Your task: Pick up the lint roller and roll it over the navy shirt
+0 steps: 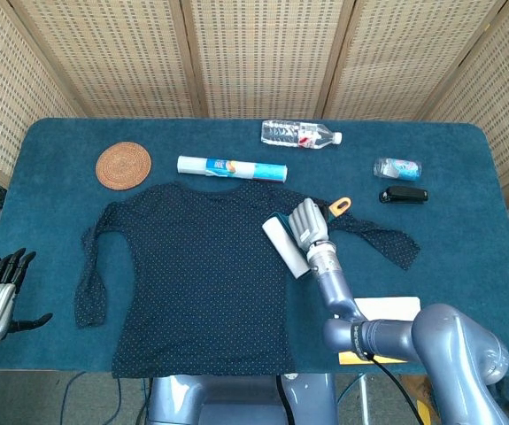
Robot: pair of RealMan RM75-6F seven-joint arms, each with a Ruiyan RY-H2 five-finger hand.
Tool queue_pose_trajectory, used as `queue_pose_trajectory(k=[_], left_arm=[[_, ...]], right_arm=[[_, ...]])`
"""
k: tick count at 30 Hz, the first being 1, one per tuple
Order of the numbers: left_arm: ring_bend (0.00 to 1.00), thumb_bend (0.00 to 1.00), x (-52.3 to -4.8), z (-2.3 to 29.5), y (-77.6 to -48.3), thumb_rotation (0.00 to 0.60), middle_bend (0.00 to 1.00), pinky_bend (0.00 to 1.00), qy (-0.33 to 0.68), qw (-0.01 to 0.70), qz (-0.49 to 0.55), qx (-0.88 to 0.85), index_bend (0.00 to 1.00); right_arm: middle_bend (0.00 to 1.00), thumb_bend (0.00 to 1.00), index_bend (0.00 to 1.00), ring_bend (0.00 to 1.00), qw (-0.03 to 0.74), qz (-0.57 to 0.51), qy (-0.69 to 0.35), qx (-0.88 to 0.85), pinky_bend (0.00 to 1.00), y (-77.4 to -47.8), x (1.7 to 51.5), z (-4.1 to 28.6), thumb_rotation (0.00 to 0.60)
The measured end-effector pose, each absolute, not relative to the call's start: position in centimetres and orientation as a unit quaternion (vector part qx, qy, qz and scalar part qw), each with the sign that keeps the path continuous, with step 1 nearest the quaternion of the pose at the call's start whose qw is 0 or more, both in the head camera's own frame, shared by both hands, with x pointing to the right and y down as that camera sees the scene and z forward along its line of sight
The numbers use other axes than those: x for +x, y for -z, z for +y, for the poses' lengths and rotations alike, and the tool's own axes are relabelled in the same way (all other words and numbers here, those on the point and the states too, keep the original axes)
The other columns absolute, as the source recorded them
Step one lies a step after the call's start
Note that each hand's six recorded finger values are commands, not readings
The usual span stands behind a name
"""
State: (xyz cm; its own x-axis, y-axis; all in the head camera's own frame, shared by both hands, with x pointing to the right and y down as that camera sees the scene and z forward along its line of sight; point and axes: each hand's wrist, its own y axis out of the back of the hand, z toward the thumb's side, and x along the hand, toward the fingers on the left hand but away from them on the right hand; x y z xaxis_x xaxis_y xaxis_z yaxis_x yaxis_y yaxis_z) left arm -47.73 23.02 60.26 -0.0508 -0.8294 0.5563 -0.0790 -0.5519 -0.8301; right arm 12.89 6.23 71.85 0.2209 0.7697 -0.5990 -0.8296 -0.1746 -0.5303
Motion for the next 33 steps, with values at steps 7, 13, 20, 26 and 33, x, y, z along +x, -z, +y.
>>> queue_pose_trajectory(k=[7, 13, 20, 26, 33], left_arm=[[0.00, 0.00, -47.9, 23.1, -60.2, 0.600, 0.00, 0.00, 0.626, 0.299, 0.368, -0.620, 0.00], [0.00, 0.00, -48.0, 23.1, -60.1, 0.600, 0.00, 0.00, 0.625, 0.297, 0.369, -0.620, 0.00], [0.00, 0.00, -48.0, 23.2, -60.0, 0.600, 0.00, 0.00, 0.624, 0.297, 0.369, -0.621, 0.00], [0.00, 0.00, -48.0, 23.2, -59.9, 0.600, 0.00, 0.00, 0.623, 0.298, 0.371, -0.621, 0.00], [0.00, 0.00, -47.8, 23.2, -60.0, 0.600, 0.00, 0.00, 0.623, 0.298, 0.368, -0.622, 0.00]], right_arm=[[1.00, 0.76, 0.73, 1.00, 0.675, 0.062, -0.555, -0.482, 1.00, -71.3, 7.0, 10.7, 0.600], [1.00, 0.76, 0.73, 1.00, 0.702, 0.083, -0.497, -0.503, 1.00, -70.3, 2.5, 14.8, 0.600], [1.00, 0.76, 0.73, 1.00, 0.718, 0.094, -0.457, -0.517, 1.00, -69.5, 0.3, 17.3, 0.600], [1.00, 0.76, 0.73, 1.00, 0.732, 0.098, -0.434, -0.516, 1.00, -69.2, -0.3, 18.3, 0.600], [1.00, 0.76, 0.73, 1.00, 0.742, 0.106, -0.405, -0.524, 1.00, -68.5, -1.1, 20.0, 0.600]])
